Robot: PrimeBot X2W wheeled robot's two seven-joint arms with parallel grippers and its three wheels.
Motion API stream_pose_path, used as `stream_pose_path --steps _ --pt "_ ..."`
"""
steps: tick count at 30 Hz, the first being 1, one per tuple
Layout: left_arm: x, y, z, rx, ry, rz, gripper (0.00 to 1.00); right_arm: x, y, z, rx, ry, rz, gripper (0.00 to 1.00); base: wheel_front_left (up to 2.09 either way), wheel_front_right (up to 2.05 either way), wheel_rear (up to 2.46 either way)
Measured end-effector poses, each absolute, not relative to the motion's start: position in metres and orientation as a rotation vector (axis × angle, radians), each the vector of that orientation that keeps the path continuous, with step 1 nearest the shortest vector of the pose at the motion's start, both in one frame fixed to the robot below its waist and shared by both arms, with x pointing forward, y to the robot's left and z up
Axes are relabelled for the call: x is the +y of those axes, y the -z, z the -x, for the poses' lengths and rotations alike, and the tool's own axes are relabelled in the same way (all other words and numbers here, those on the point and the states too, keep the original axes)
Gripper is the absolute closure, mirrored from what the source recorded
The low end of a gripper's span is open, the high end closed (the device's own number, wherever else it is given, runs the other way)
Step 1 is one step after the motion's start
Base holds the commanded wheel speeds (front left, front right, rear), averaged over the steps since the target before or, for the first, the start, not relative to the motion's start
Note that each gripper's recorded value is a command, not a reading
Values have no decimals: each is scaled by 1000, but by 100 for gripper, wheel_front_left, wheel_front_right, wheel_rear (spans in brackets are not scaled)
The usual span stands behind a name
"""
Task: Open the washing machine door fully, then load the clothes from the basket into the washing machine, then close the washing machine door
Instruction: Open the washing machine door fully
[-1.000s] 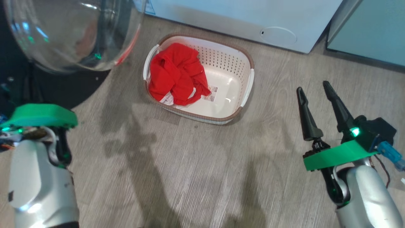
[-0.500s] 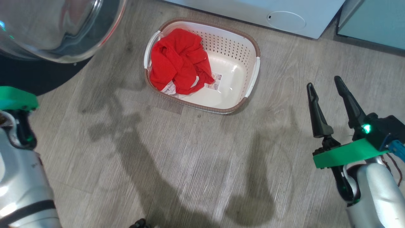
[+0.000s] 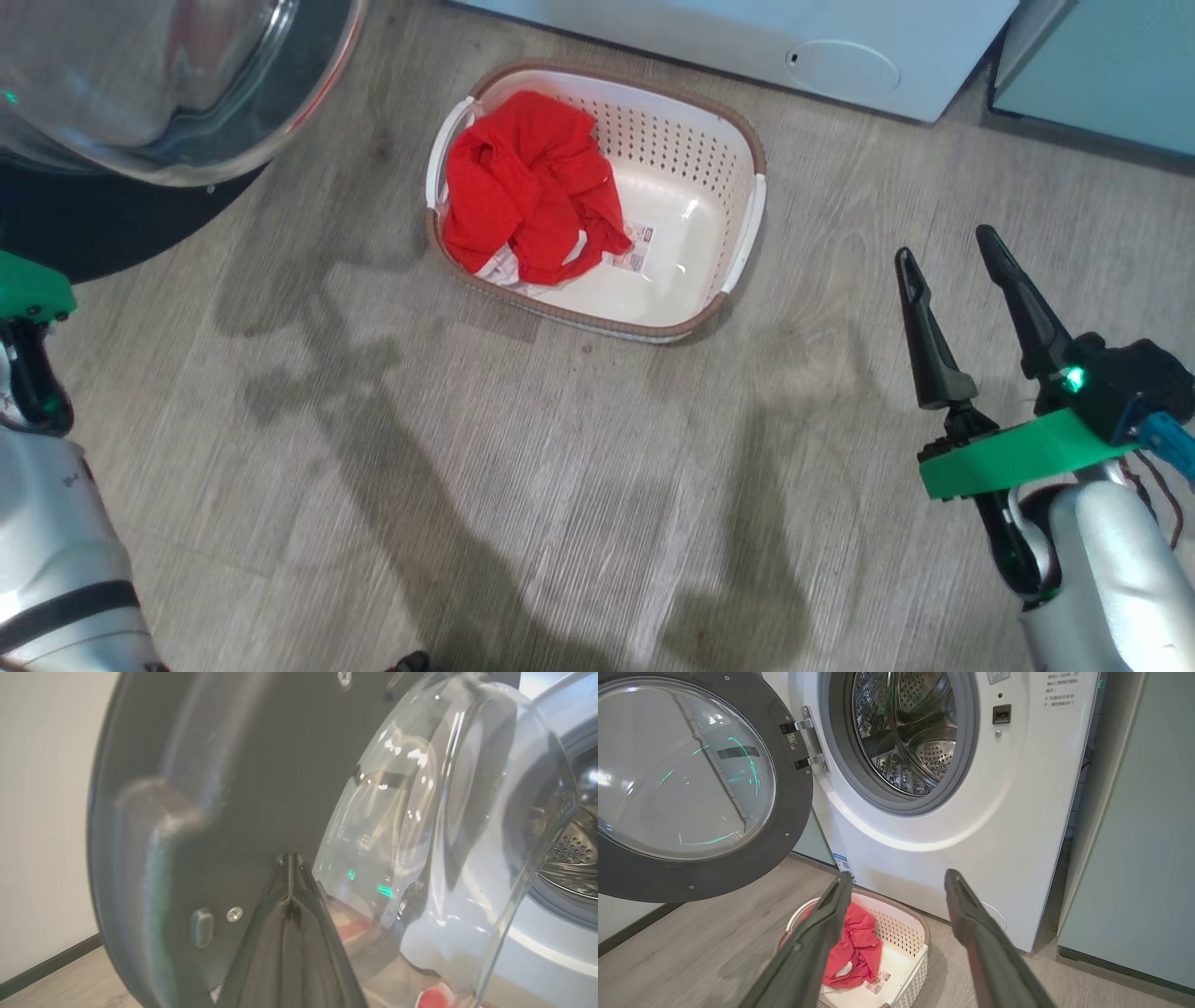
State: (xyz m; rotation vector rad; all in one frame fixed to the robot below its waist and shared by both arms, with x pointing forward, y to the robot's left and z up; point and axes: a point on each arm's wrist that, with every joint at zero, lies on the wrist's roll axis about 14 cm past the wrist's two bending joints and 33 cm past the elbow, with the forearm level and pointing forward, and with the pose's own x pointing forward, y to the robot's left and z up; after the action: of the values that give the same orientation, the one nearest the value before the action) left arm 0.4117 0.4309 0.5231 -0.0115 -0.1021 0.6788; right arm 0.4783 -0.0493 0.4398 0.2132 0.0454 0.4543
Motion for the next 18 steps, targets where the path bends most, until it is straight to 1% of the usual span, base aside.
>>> stream_pose_path --steps 6,12,18 --pt "416 -530 -407 -112 -626 -3 100 -48 -452 -474 28 -456 -209 0 0 0 0" --pt "390 -526 -396 -109 -556 16 100 -50 -473 -465 -9 -438 -222 0 0 0 0" --pt "363 -539 -390 -155 -484 29 100 -55 -497 -453 -56 -417 -229 0 0 0 0"
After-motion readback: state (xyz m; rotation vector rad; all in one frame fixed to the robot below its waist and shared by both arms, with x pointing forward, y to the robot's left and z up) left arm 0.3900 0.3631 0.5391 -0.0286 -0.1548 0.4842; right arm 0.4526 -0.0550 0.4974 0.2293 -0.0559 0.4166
